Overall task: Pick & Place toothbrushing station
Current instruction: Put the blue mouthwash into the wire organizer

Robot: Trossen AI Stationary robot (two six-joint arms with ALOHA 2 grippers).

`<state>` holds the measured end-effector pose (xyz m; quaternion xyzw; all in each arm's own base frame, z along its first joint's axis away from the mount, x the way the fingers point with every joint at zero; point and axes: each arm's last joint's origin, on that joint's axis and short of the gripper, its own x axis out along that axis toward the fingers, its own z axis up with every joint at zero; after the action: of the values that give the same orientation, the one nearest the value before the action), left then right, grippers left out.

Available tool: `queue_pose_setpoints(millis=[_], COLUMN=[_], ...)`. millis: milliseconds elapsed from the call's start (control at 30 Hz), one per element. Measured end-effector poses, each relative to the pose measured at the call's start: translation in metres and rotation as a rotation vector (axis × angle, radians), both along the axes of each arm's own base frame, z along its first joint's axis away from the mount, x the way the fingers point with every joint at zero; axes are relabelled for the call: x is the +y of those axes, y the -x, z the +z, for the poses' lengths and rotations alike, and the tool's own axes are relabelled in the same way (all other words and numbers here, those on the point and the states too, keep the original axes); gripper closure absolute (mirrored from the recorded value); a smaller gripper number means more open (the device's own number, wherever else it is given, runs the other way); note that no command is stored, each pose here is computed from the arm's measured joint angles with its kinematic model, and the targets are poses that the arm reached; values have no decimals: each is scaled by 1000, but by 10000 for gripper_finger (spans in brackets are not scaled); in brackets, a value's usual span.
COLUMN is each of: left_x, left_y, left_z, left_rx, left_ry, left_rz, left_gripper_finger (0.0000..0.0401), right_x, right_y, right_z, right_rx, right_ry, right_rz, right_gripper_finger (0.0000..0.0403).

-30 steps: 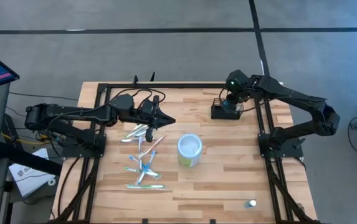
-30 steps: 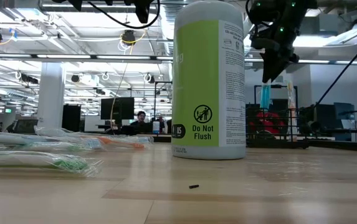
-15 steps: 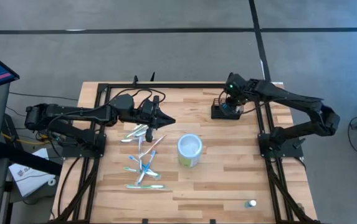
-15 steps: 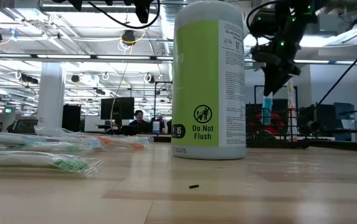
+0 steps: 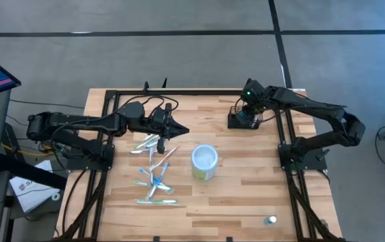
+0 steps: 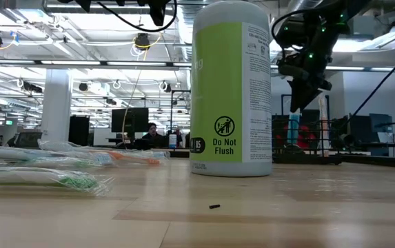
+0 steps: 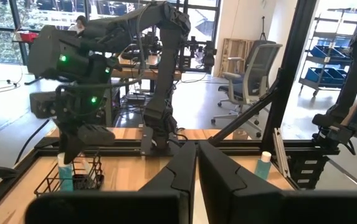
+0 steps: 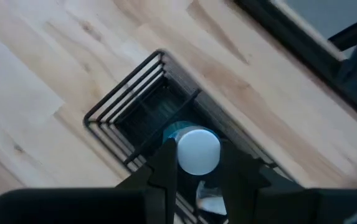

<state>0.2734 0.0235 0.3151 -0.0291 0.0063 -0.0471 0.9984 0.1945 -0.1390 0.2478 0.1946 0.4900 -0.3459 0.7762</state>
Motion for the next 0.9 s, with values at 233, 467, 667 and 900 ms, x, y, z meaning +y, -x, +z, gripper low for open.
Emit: queue_pose_setpoints(millis=[233,467,667,900], left_x=[0,0,0,0], left_y=[0,0,0,0], left_z=[-1,-2,-2,-3], left_rx=[10,20,23,27], left_ry=[1,2,2,3], left_rz=[0,-1,-1,-1], left_gripper_finger=[390,390,390,390], right_x=[-6,-12,-14,-12], right_y=[-12,-20,-19,-19], right_z=[-21,-30,-30,-30], right_rx=[76,78,75,82], right_ry=[-43,-34,-35,-41], right_rz=[22,27,22,39], right_gripper_finger=[325,290,261,295])
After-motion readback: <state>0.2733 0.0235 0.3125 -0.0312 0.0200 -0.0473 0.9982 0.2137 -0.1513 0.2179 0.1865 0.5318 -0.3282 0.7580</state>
